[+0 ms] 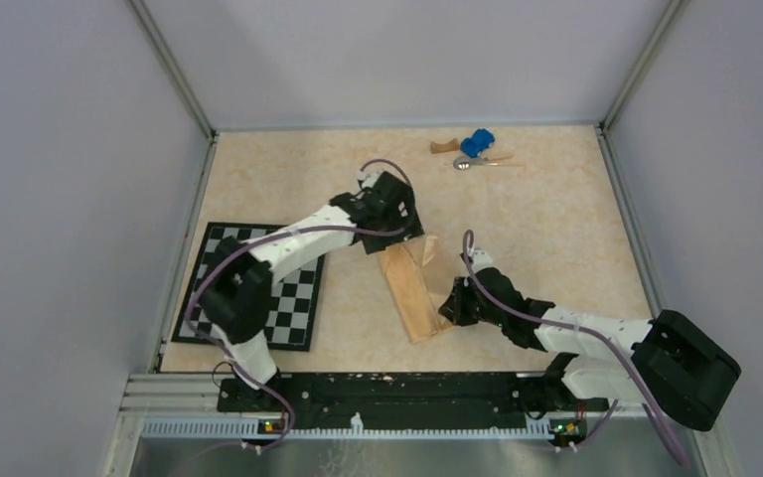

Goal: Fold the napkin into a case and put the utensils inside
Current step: Fold the lower triangle-folded napkin at the center of the board, then smooth out the 2/3-rectangle-folded napkin at the center of the board.

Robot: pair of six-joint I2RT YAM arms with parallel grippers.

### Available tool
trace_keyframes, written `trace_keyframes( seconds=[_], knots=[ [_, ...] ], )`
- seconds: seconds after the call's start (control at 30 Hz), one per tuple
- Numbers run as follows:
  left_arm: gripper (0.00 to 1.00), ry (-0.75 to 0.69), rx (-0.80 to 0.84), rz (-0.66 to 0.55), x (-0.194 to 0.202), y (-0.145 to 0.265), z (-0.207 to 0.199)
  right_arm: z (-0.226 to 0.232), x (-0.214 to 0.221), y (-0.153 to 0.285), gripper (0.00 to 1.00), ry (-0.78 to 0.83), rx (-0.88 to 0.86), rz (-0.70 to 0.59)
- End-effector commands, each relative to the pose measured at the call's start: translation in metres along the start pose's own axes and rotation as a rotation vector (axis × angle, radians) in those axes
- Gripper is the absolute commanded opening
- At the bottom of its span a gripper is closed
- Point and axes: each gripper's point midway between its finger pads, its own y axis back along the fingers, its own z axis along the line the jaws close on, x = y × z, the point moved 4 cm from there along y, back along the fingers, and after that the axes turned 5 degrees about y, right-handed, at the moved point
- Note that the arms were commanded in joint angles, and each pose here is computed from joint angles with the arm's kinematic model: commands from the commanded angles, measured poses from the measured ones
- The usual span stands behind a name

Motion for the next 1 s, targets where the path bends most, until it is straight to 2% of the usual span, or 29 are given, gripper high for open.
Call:
trace_keyframes(
  seconds=[0.0, 0.07, 0.17, 0.27, 0.4, 0.57, 0.63, 0.97],
  knots=[
    [0.94, -0.066, 0.438, -0.125, -0.049, 0.083, -0.026, 0.007, -0.012, 0.006, 0.09, 0.005, -0.001, -0.024],
    [0.87, -0.071, 0.529, -0.081, -0.048, 0.088, -0.01, 0.019, -0.017, 0.01, 0.19, 0.021, -0.056, -0.002],
    [0.58, -0.059, 0.623, -0.007, -0.04, 0.082, 0.012, 0.047, -0.026, 0.017, 0.34, 0.01, -0.203, 0.014],
    [0.36, -0.078, 0.716, 0.036, -0.031, 0.068, 0.015, 0.068, -0.031, 0.019, 0.36, -0.006, -0.308, 0.057],
    [0.16, -0.12, 0.827, 0.127, -0.021, 0.048, 0.006, 0.084, -0.028, 0.019, 0.33, -0.038, -0.42, 0.104],
    [0.07, -0.106, 0.854, 0.175, -0.018, 0.018, 0.0, 0.091, -0.017, 0.014, 0.25, -0.028, -0.495, 0.189],
    [0.0, -0.094, 0.837, 0.182, -0.018, 0.006, 0.001, 0.092, -0.012, 0.012, 0.23, -0.029, -0.515, 0.218],
    [0.0, -0.029, 0.799, 0.173, -0.028, -0.035, 0.014, 0.084, 0.005, -0.004, 0.2, -0.025, -0.505, 0.277]
  ],
)
